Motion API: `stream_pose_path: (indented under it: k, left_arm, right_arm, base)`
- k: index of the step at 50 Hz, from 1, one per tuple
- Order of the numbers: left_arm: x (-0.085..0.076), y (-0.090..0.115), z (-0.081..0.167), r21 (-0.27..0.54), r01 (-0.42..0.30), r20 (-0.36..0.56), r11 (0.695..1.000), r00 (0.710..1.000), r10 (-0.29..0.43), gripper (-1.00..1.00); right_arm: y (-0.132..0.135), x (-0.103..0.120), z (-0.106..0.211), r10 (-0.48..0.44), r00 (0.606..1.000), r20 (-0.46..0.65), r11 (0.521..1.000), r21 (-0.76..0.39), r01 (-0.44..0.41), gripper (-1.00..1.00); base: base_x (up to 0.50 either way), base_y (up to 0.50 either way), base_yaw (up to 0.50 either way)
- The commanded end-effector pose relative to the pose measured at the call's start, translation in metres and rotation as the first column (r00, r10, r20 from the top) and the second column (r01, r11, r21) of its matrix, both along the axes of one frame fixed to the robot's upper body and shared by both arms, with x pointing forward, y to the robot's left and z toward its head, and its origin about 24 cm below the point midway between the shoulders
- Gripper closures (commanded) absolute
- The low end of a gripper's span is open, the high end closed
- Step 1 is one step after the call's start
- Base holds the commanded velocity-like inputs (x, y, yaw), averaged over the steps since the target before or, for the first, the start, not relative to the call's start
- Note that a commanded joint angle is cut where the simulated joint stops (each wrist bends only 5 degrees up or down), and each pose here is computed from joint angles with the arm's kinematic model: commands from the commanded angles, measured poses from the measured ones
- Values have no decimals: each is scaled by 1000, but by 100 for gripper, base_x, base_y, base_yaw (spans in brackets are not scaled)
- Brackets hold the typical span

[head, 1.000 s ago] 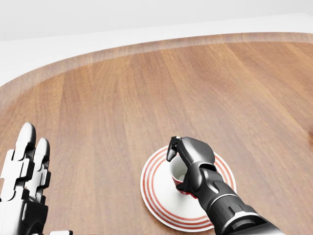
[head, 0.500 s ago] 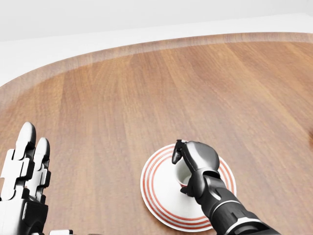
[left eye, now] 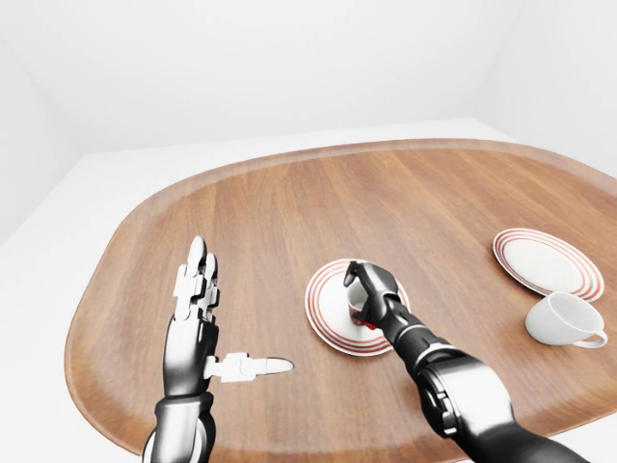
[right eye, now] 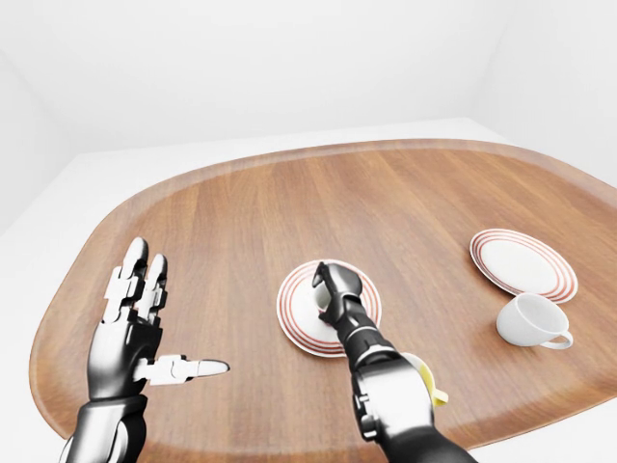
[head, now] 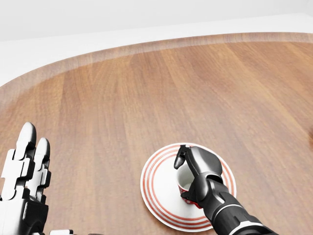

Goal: Put the red mug on the left plate.

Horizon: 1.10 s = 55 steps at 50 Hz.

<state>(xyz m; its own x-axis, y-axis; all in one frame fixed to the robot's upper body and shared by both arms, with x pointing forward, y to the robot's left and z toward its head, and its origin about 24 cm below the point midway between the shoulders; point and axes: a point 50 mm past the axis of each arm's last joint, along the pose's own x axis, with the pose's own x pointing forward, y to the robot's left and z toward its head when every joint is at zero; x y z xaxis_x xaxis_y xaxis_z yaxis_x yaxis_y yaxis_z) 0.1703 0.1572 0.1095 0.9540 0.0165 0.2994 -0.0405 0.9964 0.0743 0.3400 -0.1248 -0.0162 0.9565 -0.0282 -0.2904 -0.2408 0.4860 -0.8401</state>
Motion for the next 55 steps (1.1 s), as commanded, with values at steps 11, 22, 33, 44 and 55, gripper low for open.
stream_pose_path:
  k: [11, 22, 33, 44, 55]
  left_arm:
    - [-1, 1, 0, -1, -4, -3, 1000, 1000, 4, -100]
    - [-1, 1, 0, 0, -3, -4, 1000, 1000, 3, -100]
    - [-2, 1, 1, -1, -5, 0, 1000, 1000, 5, -100]
    - [-3, 1, 0, -1, -7, -2, 1000, 1000, 7, -100]
    - [-4, 1, 0, 0, -8, -5, 1000, 1000, 8, -100]
  right_arm:
    - [0, -1, -1, 8, 1000, -6, 1000, -7, -8, -100]
    - [1, -3, -4, 18, 1000, -24, 1000, -12, -18, -100]
    - [0, -1, -3, 14, 999, -37, 1000, 9, -14, -100]
    - [-7, 58, 97, -27, 995, 96, 921, 388, -12, -100]
    - [-9, 40, 193, 130, 910, 393, 806, 492, -328, -100]
  base:
    - [0, 0, 0]
    - [0, 0, 0]
    - [0, 0, 0]
    - [0, 0, 0]
    - [0, 0, 0]
